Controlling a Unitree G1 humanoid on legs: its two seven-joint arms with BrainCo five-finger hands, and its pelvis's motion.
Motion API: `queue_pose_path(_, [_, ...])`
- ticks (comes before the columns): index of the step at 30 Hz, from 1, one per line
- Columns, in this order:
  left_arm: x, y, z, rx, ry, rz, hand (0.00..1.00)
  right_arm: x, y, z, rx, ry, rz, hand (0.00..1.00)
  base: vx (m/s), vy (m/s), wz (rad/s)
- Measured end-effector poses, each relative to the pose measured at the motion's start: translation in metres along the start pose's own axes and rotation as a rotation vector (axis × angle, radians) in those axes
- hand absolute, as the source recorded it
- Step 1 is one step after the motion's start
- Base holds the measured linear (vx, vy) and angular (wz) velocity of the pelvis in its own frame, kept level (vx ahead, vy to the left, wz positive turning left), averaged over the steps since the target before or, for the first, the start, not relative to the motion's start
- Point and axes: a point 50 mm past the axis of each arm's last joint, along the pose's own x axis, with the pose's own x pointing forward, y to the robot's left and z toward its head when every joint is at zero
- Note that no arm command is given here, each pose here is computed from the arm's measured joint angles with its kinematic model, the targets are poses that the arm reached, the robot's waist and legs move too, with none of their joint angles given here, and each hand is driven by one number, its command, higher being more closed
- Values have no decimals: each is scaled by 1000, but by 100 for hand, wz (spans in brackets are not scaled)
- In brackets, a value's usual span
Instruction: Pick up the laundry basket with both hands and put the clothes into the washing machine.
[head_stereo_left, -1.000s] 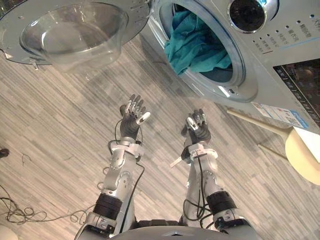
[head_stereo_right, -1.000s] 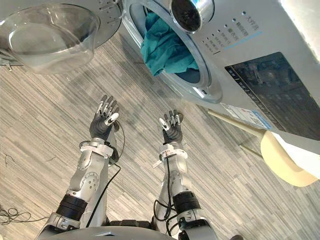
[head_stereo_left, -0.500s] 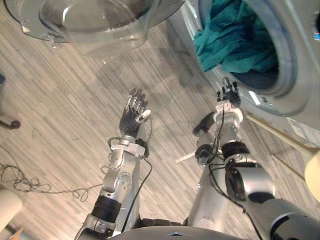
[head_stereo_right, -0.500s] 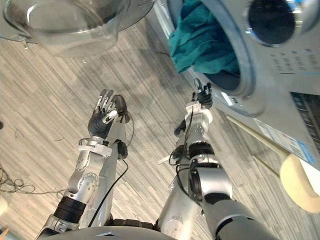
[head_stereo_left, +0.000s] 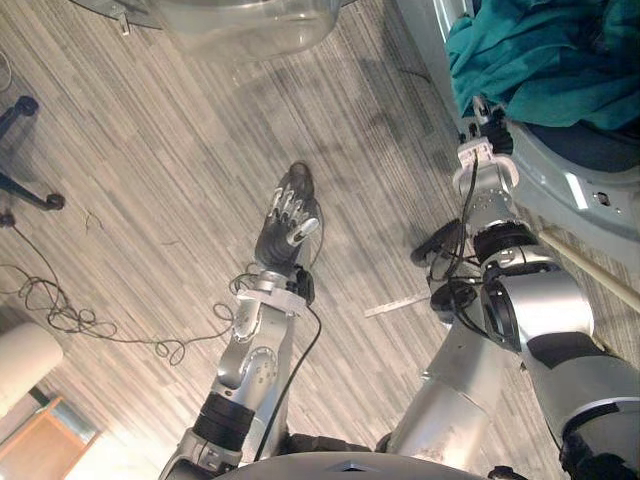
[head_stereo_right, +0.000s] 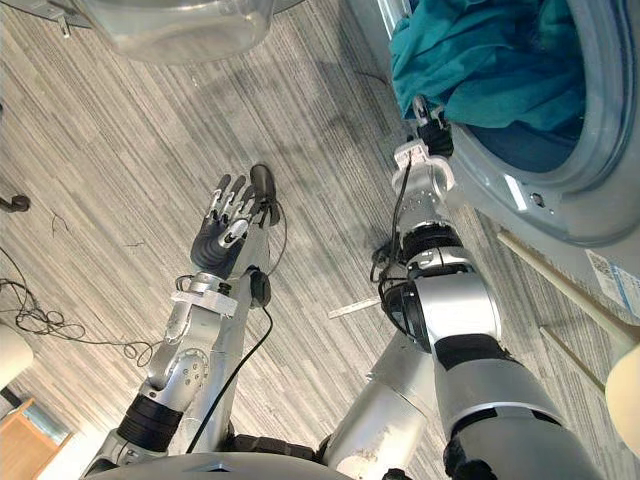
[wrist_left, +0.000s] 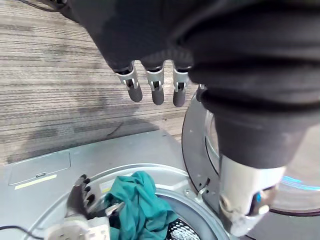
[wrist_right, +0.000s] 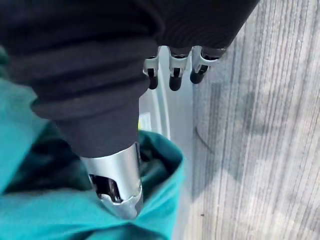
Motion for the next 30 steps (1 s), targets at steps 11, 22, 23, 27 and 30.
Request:
queue_pose_path(11, [0, -7, -2, -5, 17, -29, 0, -7, 50, 16, 151, -11, 162, 100, -44, -37, -16])
queue_pose_path(22, [-5, 9, -5, 14, 31, 22, 0, -53, 44, 105, 267, -481, 430, 100, -19, -12, -17])
queue_pose_path(23, [-6, 9, -5, 14, 33, 22, 0, -53, 40, 110, 291, -503, 415, 100, 12, 47, -3])
queue_pose_path(27, [-8, 14, -6, 23, 41, 38, 0, -50, 42, 116, 351, -507, 401, 0, 29, 62, -14])
queue_pose_path(30, [-13, 17, -12, 21, 67, 56, 0, -38, 44, 117, 393, -512, 317, 0, 6, 45, -8])
